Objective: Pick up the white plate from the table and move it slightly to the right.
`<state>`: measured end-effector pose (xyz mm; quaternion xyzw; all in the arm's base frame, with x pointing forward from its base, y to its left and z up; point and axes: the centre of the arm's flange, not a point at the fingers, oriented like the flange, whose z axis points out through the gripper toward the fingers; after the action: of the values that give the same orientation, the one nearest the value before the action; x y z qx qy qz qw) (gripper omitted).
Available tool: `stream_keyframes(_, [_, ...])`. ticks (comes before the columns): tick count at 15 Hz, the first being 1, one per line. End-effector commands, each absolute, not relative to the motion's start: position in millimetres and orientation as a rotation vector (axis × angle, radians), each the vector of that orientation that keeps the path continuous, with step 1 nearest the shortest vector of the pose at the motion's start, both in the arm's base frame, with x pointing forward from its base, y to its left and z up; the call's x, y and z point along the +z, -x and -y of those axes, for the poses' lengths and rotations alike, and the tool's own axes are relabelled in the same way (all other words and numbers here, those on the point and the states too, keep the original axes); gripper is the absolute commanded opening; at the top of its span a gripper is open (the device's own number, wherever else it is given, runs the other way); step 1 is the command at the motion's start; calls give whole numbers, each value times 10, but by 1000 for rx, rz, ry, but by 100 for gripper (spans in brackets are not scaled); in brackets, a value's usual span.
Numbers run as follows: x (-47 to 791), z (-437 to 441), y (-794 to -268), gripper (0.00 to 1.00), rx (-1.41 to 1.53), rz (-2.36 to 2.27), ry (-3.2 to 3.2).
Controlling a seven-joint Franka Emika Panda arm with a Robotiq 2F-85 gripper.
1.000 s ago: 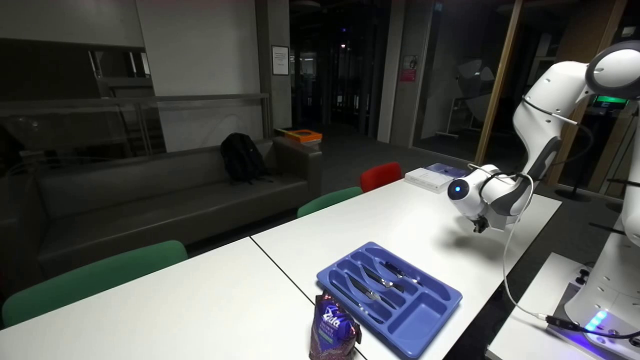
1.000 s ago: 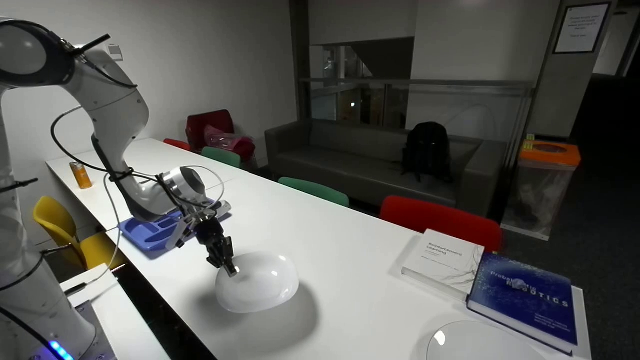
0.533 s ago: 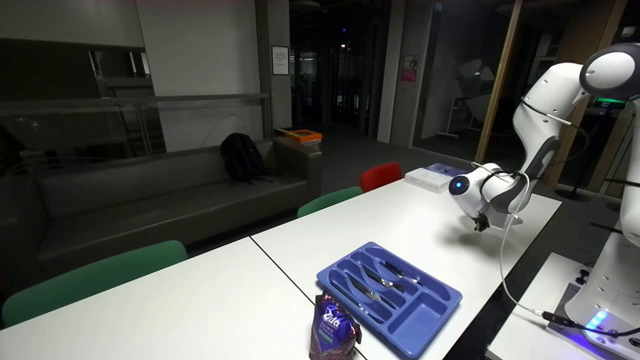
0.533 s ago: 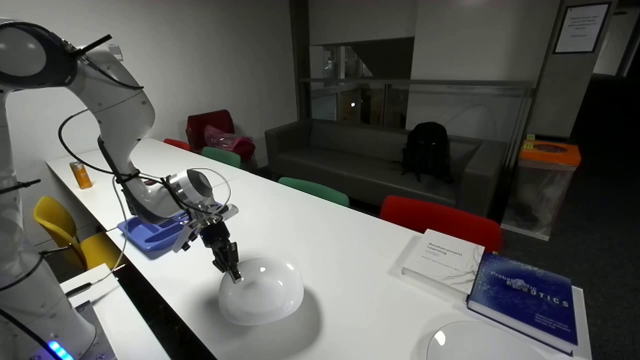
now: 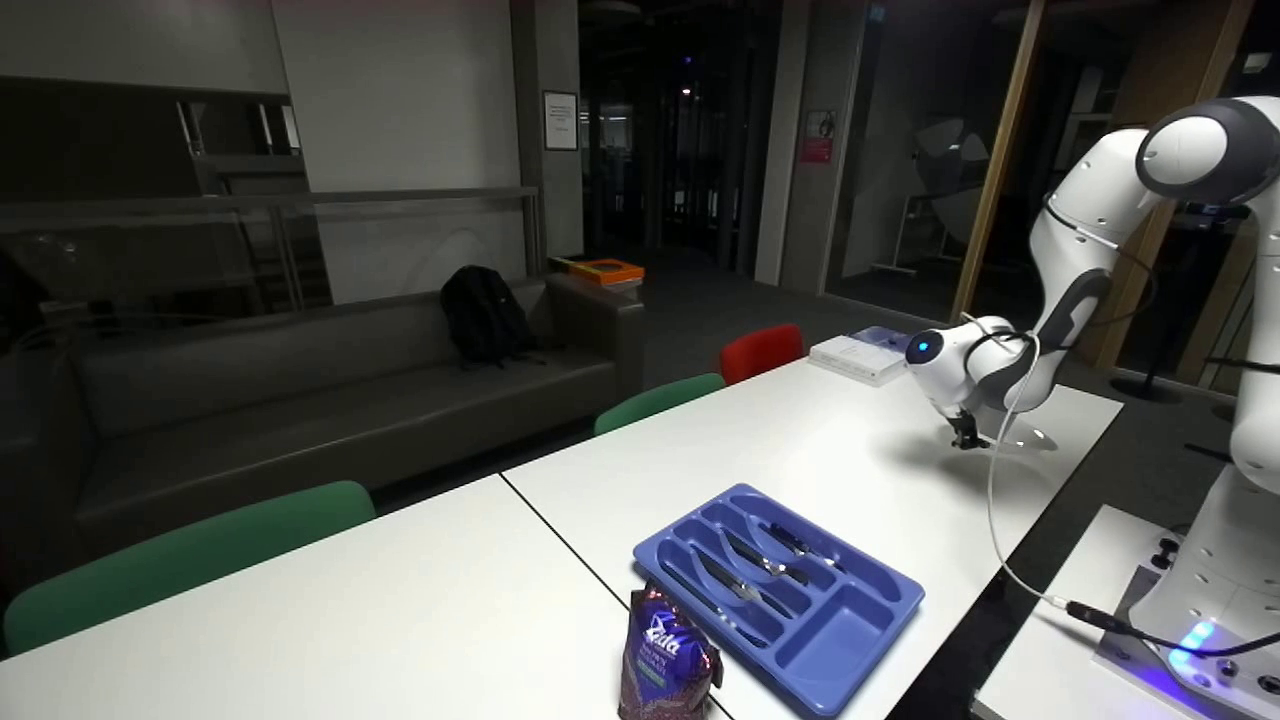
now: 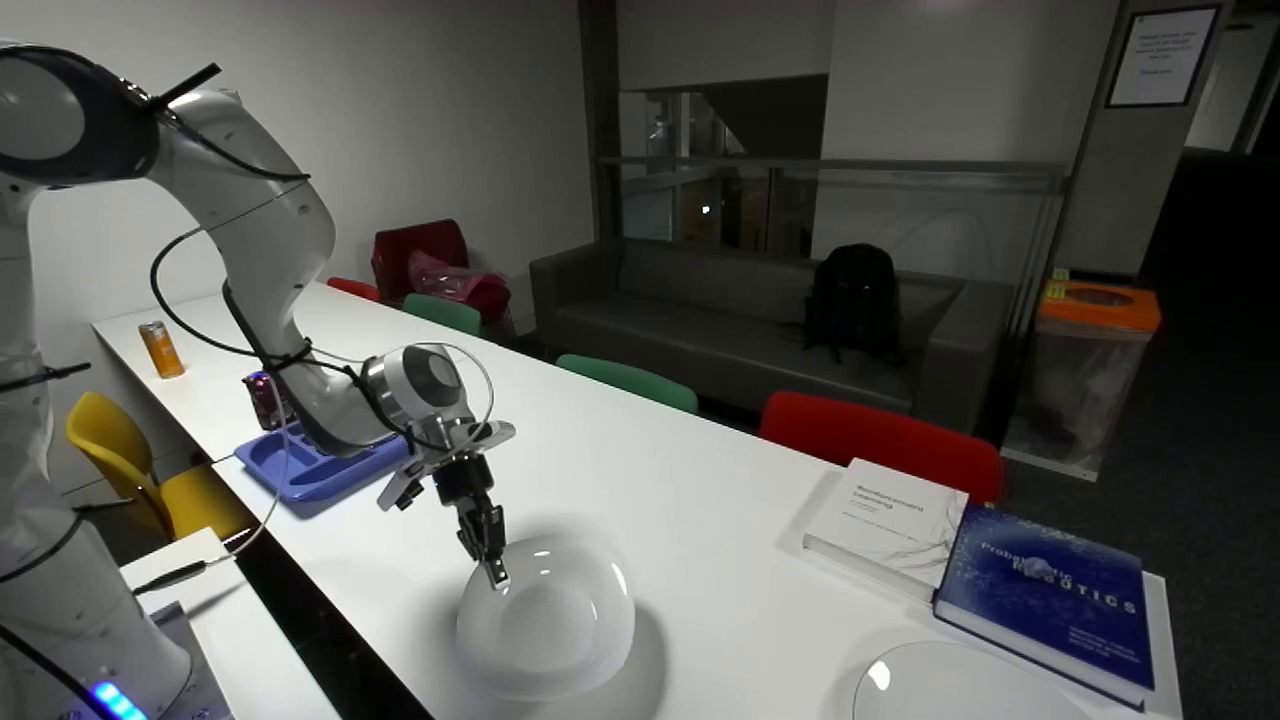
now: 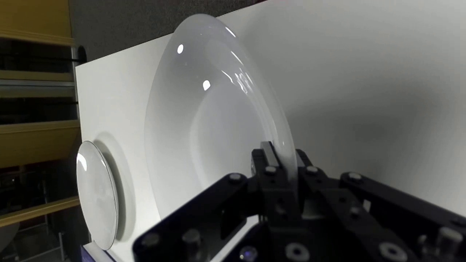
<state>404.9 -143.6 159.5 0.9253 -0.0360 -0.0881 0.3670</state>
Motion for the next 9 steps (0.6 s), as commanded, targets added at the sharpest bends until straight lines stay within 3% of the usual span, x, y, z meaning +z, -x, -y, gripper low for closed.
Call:
stream_keyframes(1, [1662, 1693, -4180, 2, -260, 143, -2394])
stream_keyframes(9, [1668, 1862, -4559, 2, -381, 162, -2302])
